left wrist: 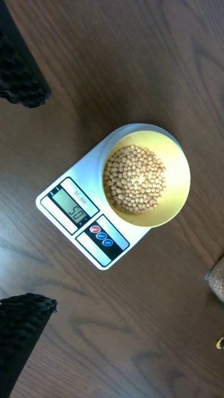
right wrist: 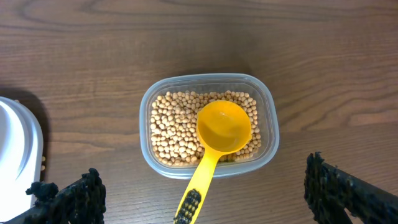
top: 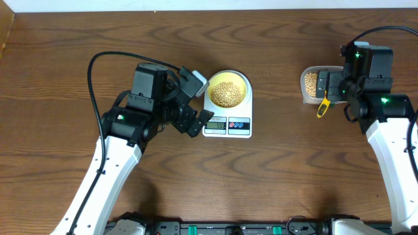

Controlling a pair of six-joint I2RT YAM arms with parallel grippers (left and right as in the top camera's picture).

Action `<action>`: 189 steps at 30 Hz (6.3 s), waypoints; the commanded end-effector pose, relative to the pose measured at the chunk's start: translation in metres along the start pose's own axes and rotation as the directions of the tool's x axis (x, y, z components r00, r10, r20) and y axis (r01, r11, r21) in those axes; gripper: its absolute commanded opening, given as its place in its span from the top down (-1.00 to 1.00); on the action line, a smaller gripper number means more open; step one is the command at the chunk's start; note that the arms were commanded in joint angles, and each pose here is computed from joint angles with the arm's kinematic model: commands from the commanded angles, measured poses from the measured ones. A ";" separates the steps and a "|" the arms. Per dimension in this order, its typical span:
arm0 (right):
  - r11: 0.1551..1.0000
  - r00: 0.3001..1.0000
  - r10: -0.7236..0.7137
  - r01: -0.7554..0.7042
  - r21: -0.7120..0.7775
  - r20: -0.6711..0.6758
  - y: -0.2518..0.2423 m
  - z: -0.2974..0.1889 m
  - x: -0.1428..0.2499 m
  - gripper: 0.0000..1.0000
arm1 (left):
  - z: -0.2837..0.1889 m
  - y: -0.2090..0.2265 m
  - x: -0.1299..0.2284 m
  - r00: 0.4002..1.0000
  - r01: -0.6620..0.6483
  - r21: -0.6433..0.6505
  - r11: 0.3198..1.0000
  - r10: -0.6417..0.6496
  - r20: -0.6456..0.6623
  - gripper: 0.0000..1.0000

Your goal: Scoop item into bowl and weigh 50g on scale

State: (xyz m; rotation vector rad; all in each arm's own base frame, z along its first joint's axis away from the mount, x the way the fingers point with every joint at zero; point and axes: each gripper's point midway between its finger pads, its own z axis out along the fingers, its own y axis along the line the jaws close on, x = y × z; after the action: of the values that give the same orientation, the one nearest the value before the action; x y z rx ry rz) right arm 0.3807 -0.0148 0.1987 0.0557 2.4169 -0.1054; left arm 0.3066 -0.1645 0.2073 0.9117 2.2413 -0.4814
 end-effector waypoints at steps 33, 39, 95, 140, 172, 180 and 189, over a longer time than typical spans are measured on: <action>1.000 1.000 -0.015 0.015 -0.002 0.001 0.001 0.000 0.000 -0.99 | -0.001 0.002 0.002 1.000 -0.009 -0.011 1.000 0.009 -0.004 -0.95; 1.000 1.000 -0.015 0.015 -0.002 0.001 0.001 0.000 0.000 -0.99 | -0.001 0.002 0.002 1.000 -0.009 -0.011 1.000 0.009 -0.004 -0.95; 1.000 1.000 -0.015 0.015 -0.002 0.001 0.001 0.000 0.000 -0.98 | -0.001 0.002 0.003 1.000 -0.008 -0.009 1.000 0.008 -0.007 -0.96; 1.000 1.000 -0.015 0.015 -0.002 0.001 0.001 0.000 0.000 -0.99 | 0.039 0.002 0.055 0.989 0.146 -0.007 0.989 -0.146 -0.003 -0.95; 1.000 1.000 -0.015 0.015 -0.001 0.001 0.001 0.000 0.000 -0.98 | 0.028 -0.008 0.067 0.984 0.165 -0.023 0.986 -0.163 0.074 -0.96; 1.000 1.000 -0.015 0.015 -0.001 0.001 0.001 0.000 0.000 -0.99 | 0.014 -0.012 0.084 0.969 0.208 -0.068 0.976 -0.196 0.152 -0.95; 1.000 1.000 -0.015 0.015 -0.002 0.001 0.001 0.000 0.000 -0.99 | 0.005 -0.016 0.103 0.928 0.293 -0.086 0.952 -0.261 0.265 -0.95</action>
State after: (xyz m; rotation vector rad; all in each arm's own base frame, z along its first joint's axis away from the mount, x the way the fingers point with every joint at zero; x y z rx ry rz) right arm 0.3807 -0.0148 0.1985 0.0550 2.4177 -0.1052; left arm 0.2440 -0.1370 0.1308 0.5491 2.1525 -0.5434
